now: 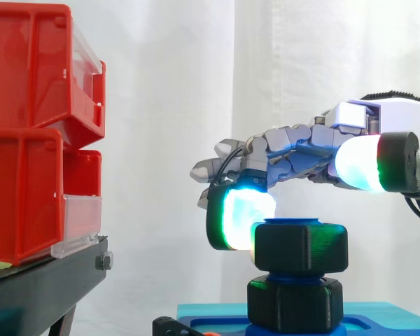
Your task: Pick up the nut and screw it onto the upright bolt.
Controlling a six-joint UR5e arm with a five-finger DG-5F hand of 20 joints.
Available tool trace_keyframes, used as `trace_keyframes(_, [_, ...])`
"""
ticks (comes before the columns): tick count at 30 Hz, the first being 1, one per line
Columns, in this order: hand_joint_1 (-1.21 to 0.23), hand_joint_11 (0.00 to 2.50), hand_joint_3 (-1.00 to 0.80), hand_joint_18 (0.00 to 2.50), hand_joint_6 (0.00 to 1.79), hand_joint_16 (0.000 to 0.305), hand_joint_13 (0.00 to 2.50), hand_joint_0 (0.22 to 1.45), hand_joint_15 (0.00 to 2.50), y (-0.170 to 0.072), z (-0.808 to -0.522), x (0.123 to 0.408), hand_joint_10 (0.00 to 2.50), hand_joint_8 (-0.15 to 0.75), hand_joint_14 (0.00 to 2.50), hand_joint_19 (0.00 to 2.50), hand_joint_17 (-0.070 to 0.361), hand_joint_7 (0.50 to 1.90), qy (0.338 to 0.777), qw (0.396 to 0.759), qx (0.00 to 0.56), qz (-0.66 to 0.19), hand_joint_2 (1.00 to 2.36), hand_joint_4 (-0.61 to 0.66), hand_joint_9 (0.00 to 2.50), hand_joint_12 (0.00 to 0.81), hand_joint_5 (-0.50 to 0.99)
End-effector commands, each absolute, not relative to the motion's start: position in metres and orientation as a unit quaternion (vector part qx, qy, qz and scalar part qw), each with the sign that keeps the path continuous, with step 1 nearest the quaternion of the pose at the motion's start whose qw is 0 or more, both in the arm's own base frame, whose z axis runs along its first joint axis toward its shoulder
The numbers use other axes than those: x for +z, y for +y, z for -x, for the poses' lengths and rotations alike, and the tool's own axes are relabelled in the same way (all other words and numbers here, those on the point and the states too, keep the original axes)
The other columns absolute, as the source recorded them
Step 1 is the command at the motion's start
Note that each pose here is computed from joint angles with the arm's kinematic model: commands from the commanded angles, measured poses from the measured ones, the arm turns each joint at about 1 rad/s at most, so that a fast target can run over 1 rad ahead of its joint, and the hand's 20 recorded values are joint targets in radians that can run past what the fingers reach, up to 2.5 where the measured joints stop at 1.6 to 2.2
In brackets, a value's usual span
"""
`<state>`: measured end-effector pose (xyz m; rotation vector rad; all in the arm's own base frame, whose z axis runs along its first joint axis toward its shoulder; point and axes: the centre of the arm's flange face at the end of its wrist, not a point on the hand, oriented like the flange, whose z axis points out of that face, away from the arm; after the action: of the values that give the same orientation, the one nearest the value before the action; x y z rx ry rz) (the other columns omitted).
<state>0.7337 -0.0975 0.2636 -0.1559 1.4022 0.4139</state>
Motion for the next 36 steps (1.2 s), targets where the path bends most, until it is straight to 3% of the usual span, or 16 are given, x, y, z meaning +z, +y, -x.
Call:
trace_keyframes(1, [-0.2, 0.0, -0.5, 0.0, 0.5, 0.03, 0.15, 0.48, 0.0, -0.106, -0.732, 0.264, 0.0, 0.259, 0.0, 0.0, 0.069, 1.29, 0.639, 0.743, 0.185, 0.069, 1.0, 0.23, 0.46, 0.271, -0.09])
trace_keyframes(6, [-0.22, 0.0, -0.5, 0.0, 0.5, 0.029, 0.19, 0.48, 0.0, -0.11, -0.731, 0.264, 0.0, 0.265, 0.0, 0.0, 0.064, 1.39, 0.639, 0.743, 0.186, 0.071, 1.0, 0.24, 0.52, 0.263, -0.06])
trace_keyframes(13, [-0.23, 0.0, -0.5, 0.0, 0.56, 0.027, 0.24, 0.49, 0.0, -0.118, -0.731, 0.265, 0.0, 0.273, 0.0, 0.0, 0.06, 1.29, 0.637, 0.746, 0.181, 0.07, 1.0, 0.23, 0.59, 0.255, -0.04])
trace_keyframes(18, [-0.22, 0.0, -0.5, 0.0, 0.5, 0.026, 0.24, 0.49, 0.0, -0.118, -0.732, 0.266, 0.0, 0.273, 0.0, 0.0, 0.059, 1.38, 0.633, 0.749, 0.181, 0.071, 1.0, 0.23, 0.6, 0.255, -0.04])
trace_keyframes(19, [-0.22, 0.0, -0.5, 0.0, 0.5, 0.026, 0.25, 0.49, 0.0, -0.119, -0.731, 0.266, 0.0, 0.271, 0.0, 0.0, 0.059, 1.24, 0.633, 0.749, 0.181, 0.071, 1.0, 0.24, 0.59, 0.257, -0.07])
trace_keyframes(23, [-0.21, 0.0, -0.5, 0.0, 0.5, 0.028, 0.24, 0.48, 0.0, -0.117, -0.732, 0.267, 0.0, 0.257, 0.0, 0.0, 0.062, 1.02, 0.628, 0.753, 0.182, 0.075, 1.0, 0.27, 0.56, 0.267, -0.11])
trace_keyframes(24, [-0.21, 0.0, -0.5, 0.0, 0.5, 0.028, 0.24, 0.48, 0.0, -0.117, -0.733, 0.268, 0.0, 0.257, 0.0, 0.0, 0.062, 1.02, 0.626, 0.754, 0.183, 0.076, 1.0, 0.27, 0.56, 0.267, -0.11])
trace_keyframes(27, [-0.2, 0.0, -0.5, 0.0, 0.5, 0.031, 0.19, 0.47, 0.0, -0.116, -0.733, 0.269, 0.0, 0.233, 0.0, 0.0, 0.07, 0.78, 0.621, 0.758, 0.184, 0.081, 1.0, 0.22, 0.48, 0.28, -0.15])
trace_keyframes(36, [-0.18, 0.0, -0.5, 0.0, 0.5, 0.037, 0.07, 0.46, 0.0, -0.097, -0.737, 0.271, 0.0, 0.207, 0.0, 0.0, 0.083, 0.64, 0.616, 0.758, 0.194, 0.089, 1.0, 0.18, 0.35, 0.3, -0.18])
